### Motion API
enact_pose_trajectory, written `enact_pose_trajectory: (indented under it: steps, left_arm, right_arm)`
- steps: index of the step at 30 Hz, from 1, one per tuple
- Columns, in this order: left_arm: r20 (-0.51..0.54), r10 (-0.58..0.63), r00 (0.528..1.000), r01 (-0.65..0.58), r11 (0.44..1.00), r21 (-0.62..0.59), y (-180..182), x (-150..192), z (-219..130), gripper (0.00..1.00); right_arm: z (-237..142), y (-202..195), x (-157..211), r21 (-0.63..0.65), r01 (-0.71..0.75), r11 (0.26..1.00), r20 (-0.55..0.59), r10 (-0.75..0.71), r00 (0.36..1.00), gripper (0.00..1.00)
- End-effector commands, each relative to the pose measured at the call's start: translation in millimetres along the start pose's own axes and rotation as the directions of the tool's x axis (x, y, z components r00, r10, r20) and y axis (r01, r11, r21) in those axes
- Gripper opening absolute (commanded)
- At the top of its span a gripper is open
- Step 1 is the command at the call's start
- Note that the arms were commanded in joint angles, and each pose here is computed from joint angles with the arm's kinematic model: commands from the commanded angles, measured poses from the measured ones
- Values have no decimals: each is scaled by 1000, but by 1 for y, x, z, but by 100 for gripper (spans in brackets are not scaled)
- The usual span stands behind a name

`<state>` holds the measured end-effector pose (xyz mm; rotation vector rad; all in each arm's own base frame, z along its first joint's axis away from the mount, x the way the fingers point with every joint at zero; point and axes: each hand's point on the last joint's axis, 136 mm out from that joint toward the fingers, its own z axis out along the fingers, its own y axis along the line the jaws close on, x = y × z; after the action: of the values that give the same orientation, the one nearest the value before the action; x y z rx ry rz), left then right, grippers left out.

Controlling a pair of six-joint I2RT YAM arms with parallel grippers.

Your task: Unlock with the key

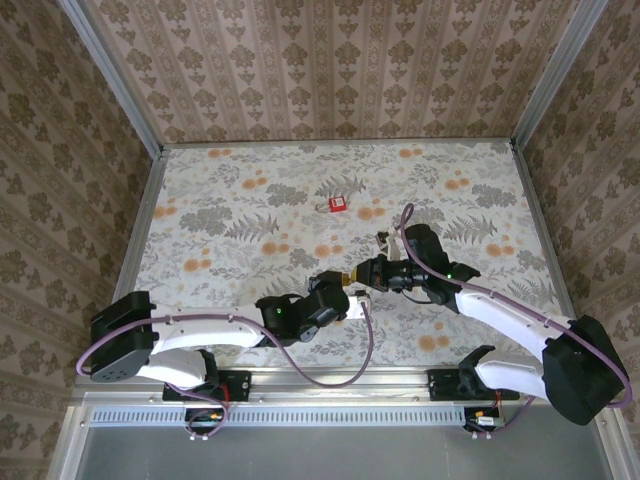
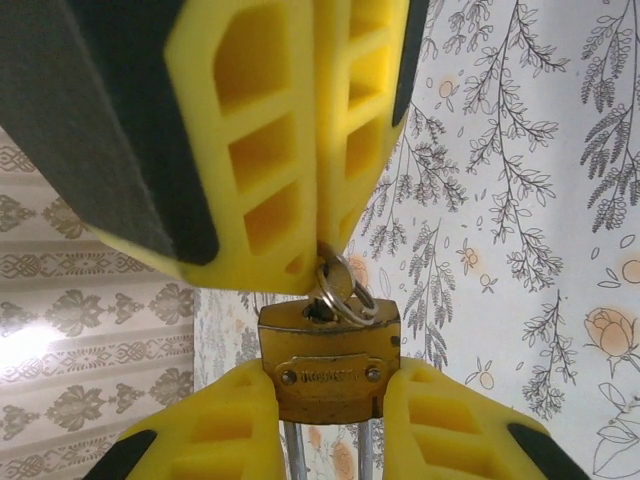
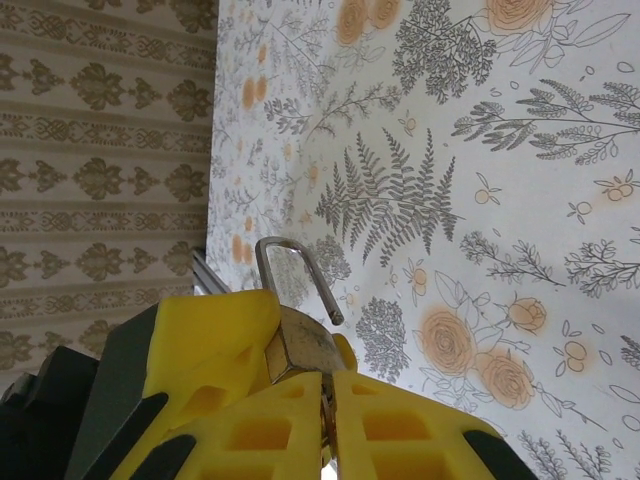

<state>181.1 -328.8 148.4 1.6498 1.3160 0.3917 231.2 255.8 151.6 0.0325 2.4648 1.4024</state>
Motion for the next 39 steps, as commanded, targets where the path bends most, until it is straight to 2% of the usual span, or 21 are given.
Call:
enact_pose_trajectory:
  steps: [1, 6, 13, 16, 19, 24, 31, 39]
  left_arm:
    - [203, -112, 973, 134, 986, -99, 41, -49, -22, 8]
    - [200, -170, 965, 182, 982, -43, 40, -47, -23, 8]
    - [156, -298, 942, 277, 950, 146, 27, -37, -24, 9]
    - [127, -347, 929, 311, 920, 237, 20, -35, -24, 9]
    - [104, -345, 933, 308, 913, 267, 14, -34, -23, 9]
    - [95, -365, 926, 324, 898, 296, 11, -34, -20, 9]
    - [79, -379, 922, 335, 884, 326, 9, -34, -15, 9]
    - [72, -385, 920, 339, 876, 343, 8, -35, -13, 9]
  right_arm:
    - [4, 4, 4, -28, -21, 999, -24, 20, 1000, 13]
    - [-10, 3, -5, 21, 21, 1000, 15, -21, 1000, 25]
    - [-45, 1, -25, 63, 74, 995, 101, -80, 992, 42]
    - [-48, 0, -24, 55, 105, 993, 105, -110, 988, 48]
    - [-49, 3, -21, 28, 147, 989, 108, -149, 983, 53]
    - [-48, 6, -14, -10, 181, 984, 93, -179, 980, 54]
    - [-42, 4, 1, -44, 199, 979, 29, -198, 980, 47]
    - [-27, 15, 16, -83, 243, 966, -32, -247, 969, 48]
